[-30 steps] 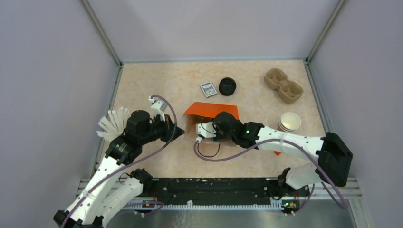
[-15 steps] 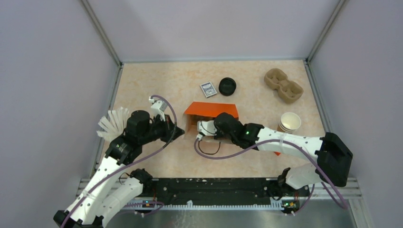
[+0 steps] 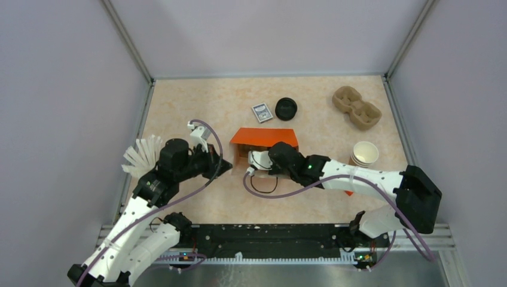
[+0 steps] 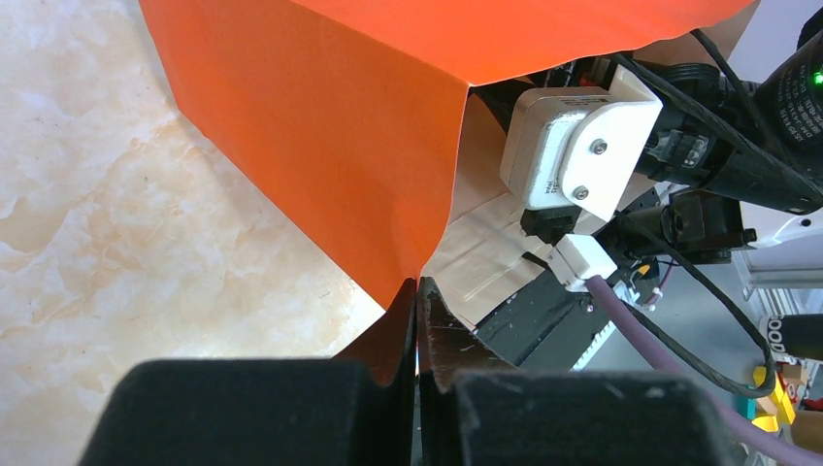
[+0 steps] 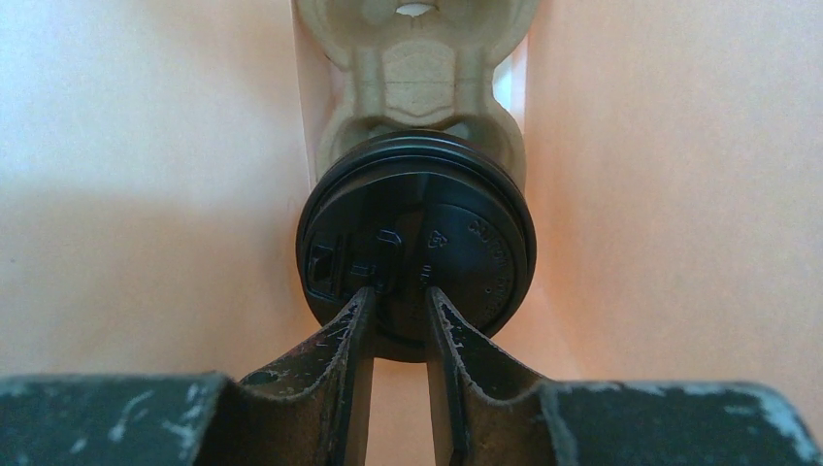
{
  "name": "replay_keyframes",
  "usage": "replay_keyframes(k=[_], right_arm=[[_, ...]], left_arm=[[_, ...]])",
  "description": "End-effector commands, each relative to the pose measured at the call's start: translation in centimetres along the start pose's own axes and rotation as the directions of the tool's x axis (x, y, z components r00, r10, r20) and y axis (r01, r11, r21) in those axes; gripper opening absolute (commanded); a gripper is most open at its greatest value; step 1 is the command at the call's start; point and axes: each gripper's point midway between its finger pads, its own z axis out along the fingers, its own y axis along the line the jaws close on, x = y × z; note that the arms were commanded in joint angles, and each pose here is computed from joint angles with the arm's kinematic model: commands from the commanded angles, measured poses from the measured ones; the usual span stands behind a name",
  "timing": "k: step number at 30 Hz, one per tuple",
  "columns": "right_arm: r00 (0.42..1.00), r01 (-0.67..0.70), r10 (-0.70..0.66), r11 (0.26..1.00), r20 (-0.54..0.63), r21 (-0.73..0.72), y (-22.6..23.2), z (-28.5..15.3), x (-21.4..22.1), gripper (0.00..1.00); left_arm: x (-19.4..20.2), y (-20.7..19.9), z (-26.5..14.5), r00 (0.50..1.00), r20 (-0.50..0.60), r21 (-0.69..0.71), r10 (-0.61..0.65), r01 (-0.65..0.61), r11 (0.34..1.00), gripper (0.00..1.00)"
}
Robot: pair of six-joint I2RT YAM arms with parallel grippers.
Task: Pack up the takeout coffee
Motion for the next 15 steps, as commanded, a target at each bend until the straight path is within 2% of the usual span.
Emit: replay_keyframes(k=[1,9,15], right_arm=[[0.999,-0.054,0.054,0.998,-0.002,0.025,-0.6,0.4,0.0,0.24],[0.994,-0.088,0.084,0.994,0.068,0.062,-3.3,-1.1,-2.5,0.24],[0.990,-0.094,0.091,0.995,0.104,0.030,-3.1,-2.6,-3.3,0.25]], left_arm=[[-1.7,-1.4,-0.3,0.998,0.050,0.048,0.034,-0.037,0.998,0.00],[-1.5,-1.2,-0.2,0.998,0.045,0.045,0.034,-0.036,0.998,0.00],[-1.4,-1.0,0.0,0.999,0.043,0.039,0.032,-0.034,0.999,0.00]])
